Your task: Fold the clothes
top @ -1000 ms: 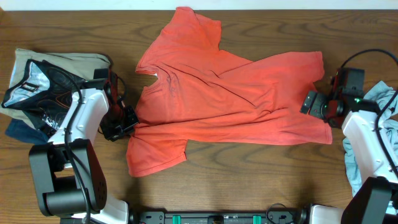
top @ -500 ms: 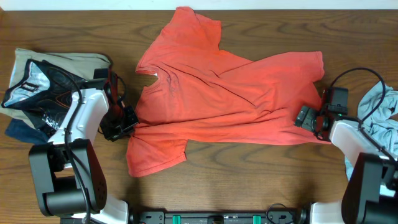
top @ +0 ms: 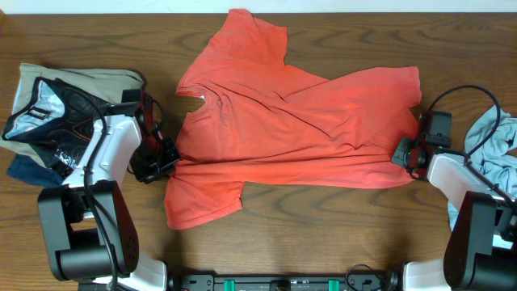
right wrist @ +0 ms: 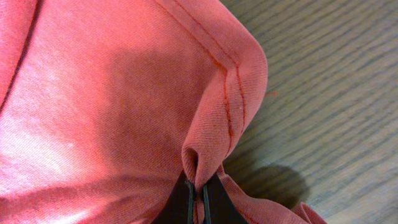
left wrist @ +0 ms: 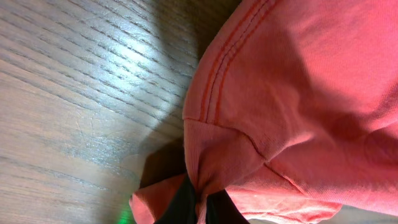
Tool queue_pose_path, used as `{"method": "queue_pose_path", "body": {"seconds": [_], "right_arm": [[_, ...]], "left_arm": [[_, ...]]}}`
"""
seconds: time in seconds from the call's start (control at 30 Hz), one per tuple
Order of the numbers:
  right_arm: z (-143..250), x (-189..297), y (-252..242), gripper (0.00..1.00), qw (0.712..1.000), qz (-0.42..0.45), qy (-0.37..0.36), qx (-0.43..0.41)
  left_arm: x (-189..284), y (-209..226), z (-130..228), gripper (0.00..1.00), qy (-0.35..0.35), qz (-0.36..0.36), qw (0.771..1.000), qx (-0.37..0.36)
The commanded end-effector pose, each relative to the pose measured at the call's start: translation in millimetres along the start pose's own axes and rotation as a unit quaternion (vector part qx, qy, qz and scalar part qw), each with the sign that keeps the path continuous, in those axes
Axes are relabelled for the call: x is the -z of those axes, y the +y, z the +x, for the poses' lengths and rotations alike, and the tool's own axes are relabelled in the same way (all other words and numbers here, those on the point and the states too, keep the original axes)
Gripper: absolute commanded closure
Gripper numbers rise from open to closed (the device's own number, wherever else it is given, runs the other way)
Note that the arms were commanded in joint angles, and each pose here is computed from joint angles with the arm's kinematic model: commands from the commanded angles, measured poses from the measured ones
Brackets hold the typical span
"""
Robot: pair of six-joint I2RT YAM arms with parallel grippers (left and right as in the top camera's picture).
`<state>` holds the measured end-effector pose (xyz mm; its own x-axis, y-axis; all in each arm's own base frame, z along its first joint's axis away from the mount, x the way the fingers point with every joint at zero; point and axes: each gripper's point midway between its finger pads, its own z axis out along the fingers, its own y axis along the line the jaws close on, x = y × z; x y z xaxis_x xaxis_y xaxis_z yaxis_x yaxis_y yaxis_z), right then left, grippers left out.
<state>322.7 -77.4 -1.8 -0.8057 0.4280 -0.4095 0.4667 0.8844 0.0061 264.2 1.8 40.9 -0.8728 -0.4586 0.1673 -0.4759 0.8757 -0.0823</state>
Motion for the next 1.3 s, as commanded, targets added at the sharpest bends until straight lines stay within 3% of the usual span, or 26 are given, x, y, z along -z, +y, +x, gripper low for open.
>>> {"method": "queue_pose_path", "body": {"seconds": [0.0, 0.27, 0.3, 0.43, 0.5, 0.7, 0.9, 1.07, 1.27], "right_arm": [[-16, 3, 12, 0.99, 0.999, -0.029, -0.015, -0.004], [-95, 33, 53, 0.99, 0.981, -0.130, -0.145, -0.009], [-101, 35, 55, 0.94, 0.979, -0.135, -0.156, -0.009], [-96, 33, 54, 0.23, 0.980, -0.132, -0.146, -0.009], [-83, 29, 51, 0.02, 0.985, -0.123, -0.121, 0.002], [-43, 19, 34, 0.01, 0.996, -0.082, -0.040, 0.007], [-42, 14, 10, 0.01, 0.999, -0.014, -0.046, 0.004], [-43, 6, 7, 0.16, 0.999, -0.002, -0.048, 0.004], [-42, -15, 15, 0.23, 0.999, -0.018, -0.046, 0.013]], "left_arm": [[-1, 6, 1, 0.94, 0.002, -0.011, 1.000, 0.003], [-1, 6, 1, 0.94, 0.002, -0.011, 1.000, 0.004], [-1, 6, 1, 0.94, 0.002, -0.011, 1.000, 0.004], [-1, 6, 1, 0.93, 0.002, -0.011, 1.000, 0.003], [-1, 6, 1, 0.93, 0.002, -0.011, 1.000, 0.003], [-1, 6, 1, 0.94, 0.002, -0.011, 1.000, 0.004], [-1, 6, 1, 0.93, 0.002, -0.011, 1.000, 0.003], [-1, 6, 1, 0.94, 0.002, -0.011, 1.000, 0.003], [-1, 6, 1, 0.93, 0.002, -0.011, 1.000, 0.003]]}}
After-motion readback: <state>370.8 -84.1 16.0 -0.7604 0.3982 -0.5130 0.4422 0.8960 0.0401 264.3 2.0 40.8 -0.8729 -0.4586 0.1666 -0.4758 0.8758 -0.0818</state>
